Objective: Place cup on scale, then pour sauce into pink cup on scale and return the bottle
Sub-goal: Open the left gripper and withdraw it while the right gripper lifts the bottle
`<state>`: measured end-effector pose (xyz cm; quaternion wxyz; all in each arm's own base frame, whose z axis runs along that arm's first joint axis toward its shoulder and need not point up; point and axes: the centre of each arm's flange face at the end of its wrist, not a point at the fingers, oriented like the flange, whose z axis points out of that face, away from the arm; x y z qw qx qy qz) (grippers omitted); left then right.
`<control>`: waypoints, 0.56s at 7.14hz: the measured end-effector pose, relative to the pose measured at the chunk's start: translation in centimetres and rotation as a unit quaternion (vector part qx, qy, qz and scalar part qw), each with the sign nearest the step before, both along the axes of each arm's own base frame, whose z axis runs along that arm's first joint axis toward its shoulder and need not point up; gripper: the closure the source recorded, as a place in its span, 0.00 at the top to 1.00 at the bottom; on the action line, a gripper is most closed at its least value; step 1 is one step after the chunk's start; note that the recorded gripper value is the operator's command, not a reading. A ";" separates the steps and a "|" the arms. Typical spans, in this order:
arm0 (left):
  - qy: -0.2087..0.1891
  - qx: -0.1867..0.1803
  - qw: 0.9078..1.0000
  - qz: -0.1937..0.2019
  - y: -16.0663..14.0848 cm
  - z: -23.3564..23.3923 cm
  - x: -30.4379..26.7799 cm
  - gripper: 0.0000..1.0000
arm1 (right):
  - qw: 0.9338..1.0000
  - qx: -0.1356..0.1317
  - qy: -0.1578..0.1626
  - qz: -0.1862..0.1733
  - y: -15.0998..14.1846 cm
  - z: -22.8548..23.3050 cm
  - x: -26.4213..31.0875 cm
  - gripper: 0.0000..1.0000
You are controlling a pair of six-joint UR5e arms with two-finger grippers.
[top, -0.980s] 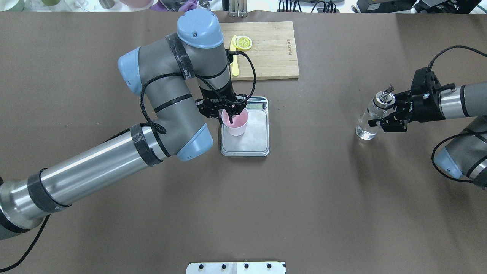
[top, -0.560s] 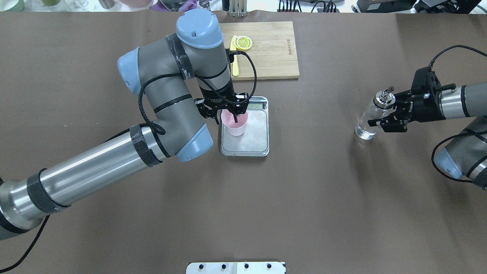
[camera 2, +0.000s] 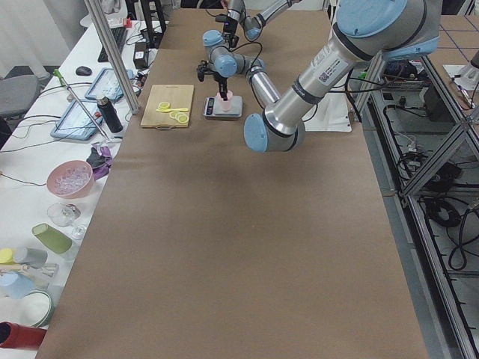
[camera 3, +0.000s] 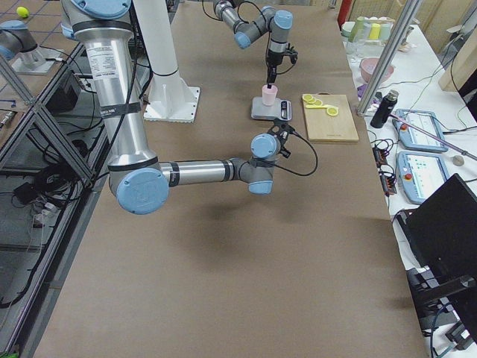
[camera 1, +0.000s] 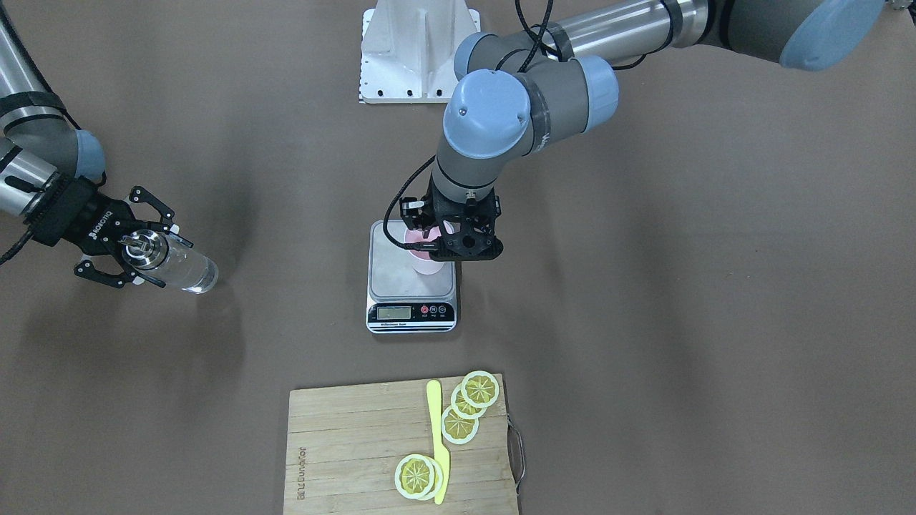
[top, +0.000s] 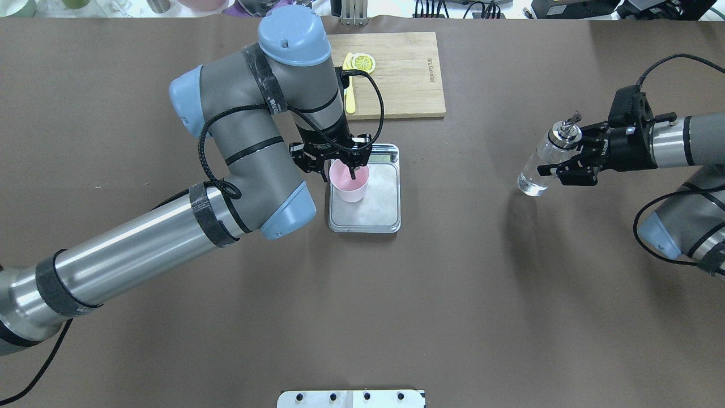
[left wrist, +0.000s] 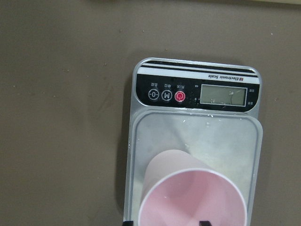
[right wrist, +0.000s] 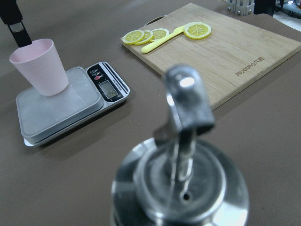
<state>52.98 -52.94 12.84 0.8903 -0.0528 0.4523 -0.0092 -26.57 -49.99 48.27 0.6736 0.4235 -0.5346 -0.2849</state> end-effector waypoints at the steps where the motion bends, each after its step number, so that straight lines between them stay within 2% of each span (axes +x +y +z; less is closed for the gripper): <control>1: 0.002 0.000 1.000 -0.003 -0.1 0.1 -1.4 0.56 | 1.000 -0.004 0.003 0.003 -0.7 -0.7 -0.3 0.00; 4: 0.003 0.006 1.000 -0.004 -0.6 3.6 -8.2 0.57 | 1.000 -0.022 0.020 0.009 -3.5 -3.8 -1.4 0.00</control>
